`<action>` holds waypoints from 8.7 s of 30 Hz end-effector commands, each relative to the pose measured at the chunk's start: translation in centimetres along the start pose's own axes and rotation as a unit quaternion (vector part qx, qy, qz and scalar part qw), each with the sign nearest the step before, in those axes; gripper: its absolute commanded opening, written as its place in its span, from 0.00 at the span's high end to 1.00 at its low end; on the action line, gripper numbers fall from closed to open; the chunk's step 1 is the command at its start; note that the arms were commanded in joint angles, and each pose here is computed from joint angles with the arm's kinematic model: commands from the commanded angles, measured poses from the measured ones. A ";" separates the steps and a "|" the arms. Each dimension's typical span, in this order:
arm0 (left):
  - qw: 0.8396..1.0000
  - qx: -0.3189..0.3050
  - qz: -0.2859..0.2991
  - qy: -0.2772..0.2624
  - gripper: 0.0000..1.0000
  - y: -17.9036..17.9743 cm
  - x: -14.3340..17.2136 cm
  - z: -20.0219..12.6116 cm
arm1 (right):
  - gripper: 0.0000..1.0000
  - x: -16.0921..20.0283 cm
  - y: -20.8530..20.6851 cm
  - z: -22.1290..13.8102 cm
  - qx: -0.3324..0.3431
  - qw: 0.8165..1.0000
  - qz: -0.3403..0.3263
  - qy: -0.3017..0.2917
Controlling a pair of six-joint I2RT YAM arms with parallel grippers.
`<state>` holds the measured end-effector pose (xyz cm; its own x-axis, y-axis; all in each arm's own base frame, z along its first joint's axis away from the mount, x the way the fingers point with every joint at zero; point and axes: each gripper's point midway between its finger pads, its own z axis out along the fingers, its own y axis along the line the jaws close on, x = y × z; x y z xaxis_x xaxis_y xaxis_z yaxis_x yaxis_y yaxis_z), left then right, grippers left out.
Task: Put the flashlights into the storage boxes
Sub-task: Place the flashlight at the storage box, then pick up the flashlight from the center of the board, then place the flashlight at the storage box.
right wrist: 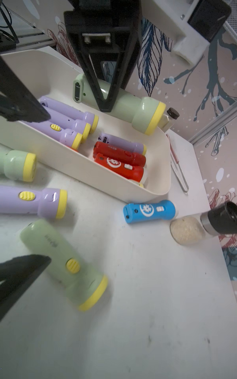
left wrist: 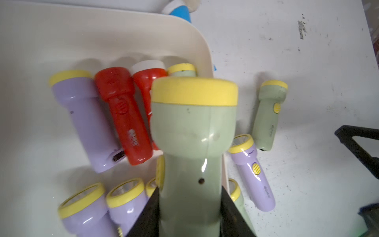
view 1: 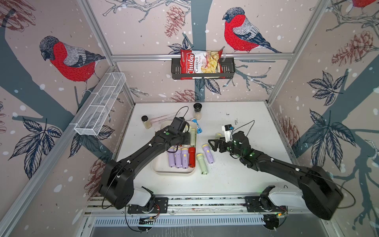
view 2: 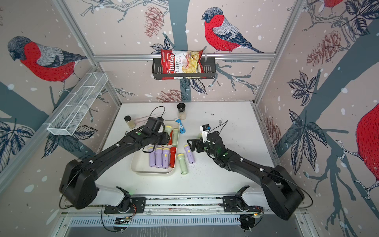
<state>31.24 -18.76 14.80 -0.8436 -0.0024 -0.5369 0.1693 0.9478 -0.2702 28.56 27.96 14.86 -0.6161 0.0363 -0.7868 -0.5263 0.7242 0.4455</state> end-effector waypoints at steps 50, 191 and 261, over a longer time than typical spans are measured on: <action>0.987 -0.109 -0.114 0.028 0.54 14.6 -2.3 6.6 | 0.01 0.5 1.5 1.3 0.041 0.998 -0.051 0.015; 0.750 0.541 0.285 -0.251 0.36 -17.3 6.8 -14.2 | 0.74 1.7 13.1 -13.3 -0.338 0.893 -0.246 -0.165; 0.951 -0.210 -0.163 0.157 0.75 13.6 12.6 -0.2 | 0.00 3.5 8.2 -9.4 -0.203 0.951 -0.206 -0.105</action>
<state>23.65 -6.09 4.84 -0.9292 -0.2838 -0.2369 -0.2846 0.9581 -0.0315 16.73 27.42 19.34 -0.2191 -0.0303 -0.9752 -0.8985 0.3959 0.1896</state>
